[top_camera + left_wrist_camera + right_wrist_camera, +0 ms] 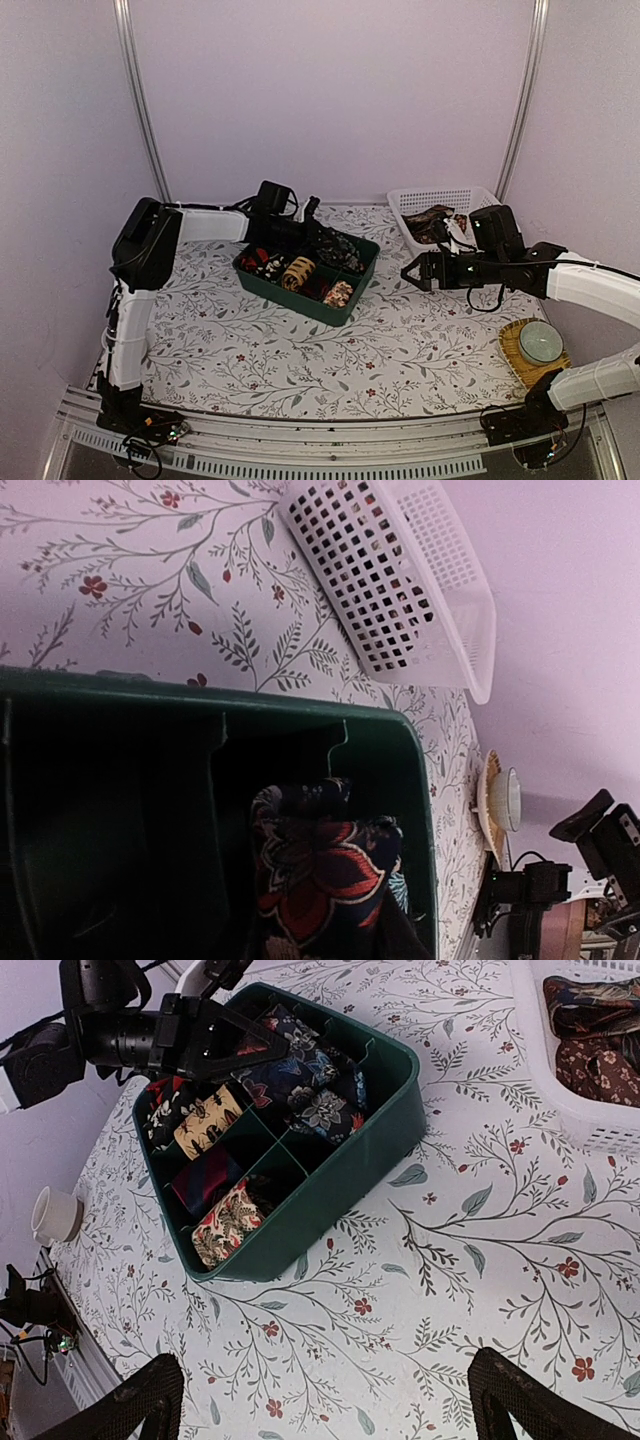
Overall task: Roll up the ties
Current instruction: Place the tie in the storage box.
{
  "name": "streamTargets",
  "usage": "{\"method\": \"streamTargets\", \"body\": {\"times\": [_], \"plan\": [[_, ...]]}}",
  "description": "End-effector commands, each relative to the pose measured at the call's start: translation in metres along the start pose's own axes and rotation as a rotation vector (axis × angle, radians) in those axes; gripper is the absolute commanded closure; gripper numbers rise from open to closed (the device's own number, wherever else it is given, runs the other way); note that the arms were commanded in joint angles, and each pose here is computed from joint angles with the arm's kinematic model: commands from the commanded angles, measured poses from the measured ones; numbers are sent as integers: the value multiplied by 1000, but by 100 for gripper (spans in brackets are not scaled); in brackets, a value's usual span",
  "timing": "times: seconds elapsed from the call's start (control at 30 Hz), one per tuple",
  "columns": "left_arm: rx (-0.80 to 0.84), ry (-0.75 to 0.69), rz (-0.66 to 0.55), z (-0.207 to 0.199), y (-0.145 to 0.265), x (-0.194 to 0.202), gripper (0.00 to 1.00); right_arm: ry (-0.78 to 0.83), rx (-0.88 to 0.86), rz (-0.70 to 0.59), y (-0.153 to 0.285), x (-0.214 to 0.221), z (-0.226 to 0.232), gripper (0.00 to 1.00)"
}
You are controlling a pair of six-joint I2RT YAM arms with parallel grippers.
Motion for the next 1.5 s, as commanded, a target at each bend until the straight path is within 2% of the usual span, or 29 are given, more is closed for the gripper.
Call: {"method": "streamTargets", "body": {"times": [0.0, 0.53, 0.8, 1.2, 1.47], "plan": [[-237, -67, 38, 29, -2, 10, 100, 2, -16, -52, 13, -8, 5, 0], [-659, -181, 48, 44, -12, 35, 100, 1, -25, -52, 13, -9, 6, 0], [-801, -198, 111, 50, -19, 59, 100, 6, -29, -51, 13, -11, 7, 0], [-921, -334, 160, 29, -29, 81, 100, 12, -33, -49, 12, -12, 8, 0], [-968, -385, 226, 45, -31, 96, 100, 14, -35, -51, 14, -13, 9, 0]]}}
Point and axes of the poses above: each gripper's point midway between its finger pads, its own y axis back along the fingers, its own z axis along the line the jaws close on, x = y × z, the point moved 7 cm from there along y, back along the fingers
